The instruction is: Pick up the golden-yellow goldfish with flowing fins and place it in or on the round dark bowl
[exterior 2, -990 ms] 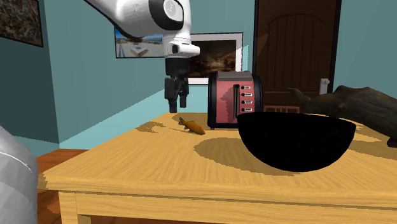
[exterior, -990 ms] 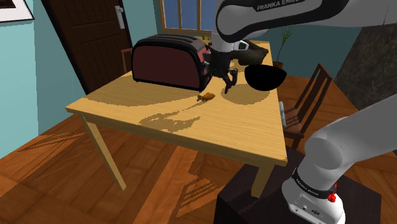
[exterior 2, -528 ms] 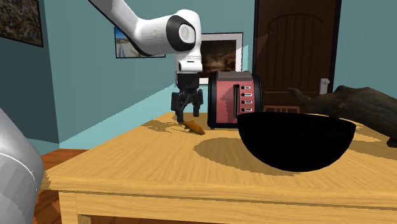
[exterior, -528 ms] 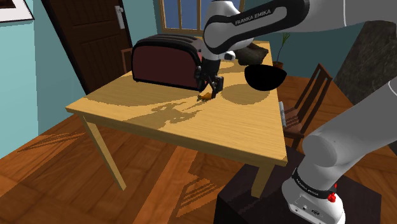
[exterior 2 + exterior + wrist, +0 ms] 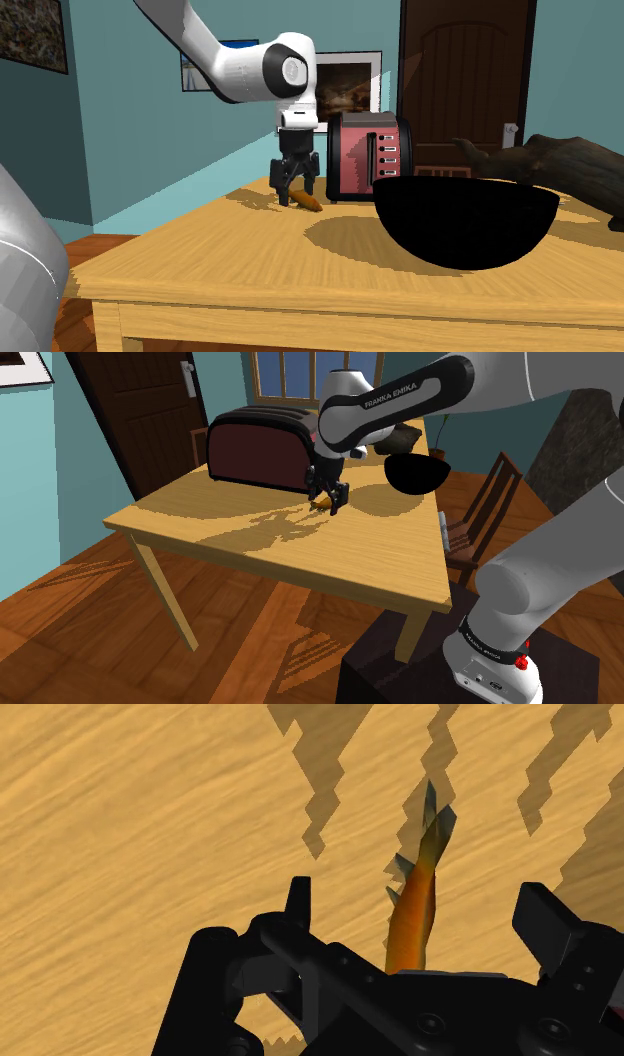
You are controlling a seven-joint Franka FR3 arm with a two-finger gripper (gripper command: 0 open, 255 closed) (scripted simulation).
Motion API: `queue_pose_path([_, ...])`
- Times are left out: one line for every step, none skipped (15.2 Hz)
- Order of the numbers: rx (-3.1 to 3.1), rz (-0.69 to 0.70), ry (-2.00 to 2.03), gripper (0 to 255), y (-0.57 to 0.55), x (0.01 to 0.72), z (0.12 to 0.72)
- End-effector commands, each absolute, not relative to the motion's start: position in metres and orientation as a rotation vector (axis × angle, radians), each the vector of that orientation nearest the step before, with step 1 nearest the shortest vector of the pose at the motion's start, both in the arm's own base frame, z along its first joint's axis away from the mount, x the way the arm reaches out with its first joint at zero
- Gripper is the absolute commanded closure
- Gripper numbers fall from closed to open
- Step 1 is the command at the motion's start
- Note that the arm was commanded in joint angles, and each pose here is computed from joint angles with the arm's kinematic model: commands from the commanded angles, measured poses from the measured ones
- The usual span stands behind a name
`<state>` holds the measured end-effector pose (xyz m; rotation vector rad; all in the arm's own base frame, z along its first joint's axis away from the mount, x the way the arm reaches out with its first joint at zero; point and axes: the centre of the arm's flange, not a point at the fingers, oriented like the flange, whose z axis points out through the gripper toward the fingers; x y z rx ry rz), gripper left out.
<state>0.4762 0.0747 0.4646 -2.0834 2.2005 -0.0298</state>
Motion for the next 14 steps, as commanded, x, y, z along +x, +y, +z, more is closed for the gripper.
queue_pose_path([-2.083,-0.03,2.2,0,0.0745,0.4763,0.4639])
queue_pose_path([-2.083,-0.03,2.2,0,0.0745,0.4763,0.4639])
queue_pose_path([-2.083,-0.03,2.2,0,0.0745,0.4763,0.4639])
queue_pose_path([-2.083,-0.03,2.2,0,0.0745,0.4763,0.4639])
queue_pose_path([-2.083,-0.03,2.2,255,0.0745,0.4763,0.4639])
queue_pose_path([-2.083,-0.03,2.2,255,0.0745,0.4763,0.4639])
queue_pose_path([-2.083,-0.03,2.2,255,0.0745,0.4763,0.4639])
queue_pose_path([-2.083,-0.03,2.2,255,0.0745,0.4763,0.4639])
queue_pose_path([-2.083,-0.03,2.2,255,0.0745,0.4763,0.4639])
queue_pose_path([-2.083,-0.03,2.2,255,0.0745,0.4763,0.464])
queue_pose_path([-2.083,-0.03,2.2,255,0.0745,0.4763,0.464])
queue_pose_path([-2.083,-0.03,2.2,255,0.0745,0.4763,0.464])
queue_pose_path([-2.083,-0.03,2.2,255,0.0745,0.4763,0.464])
queue_pose_path([-2.083,-0.03,2.2,255,0.0745,0.4763,0.4639])
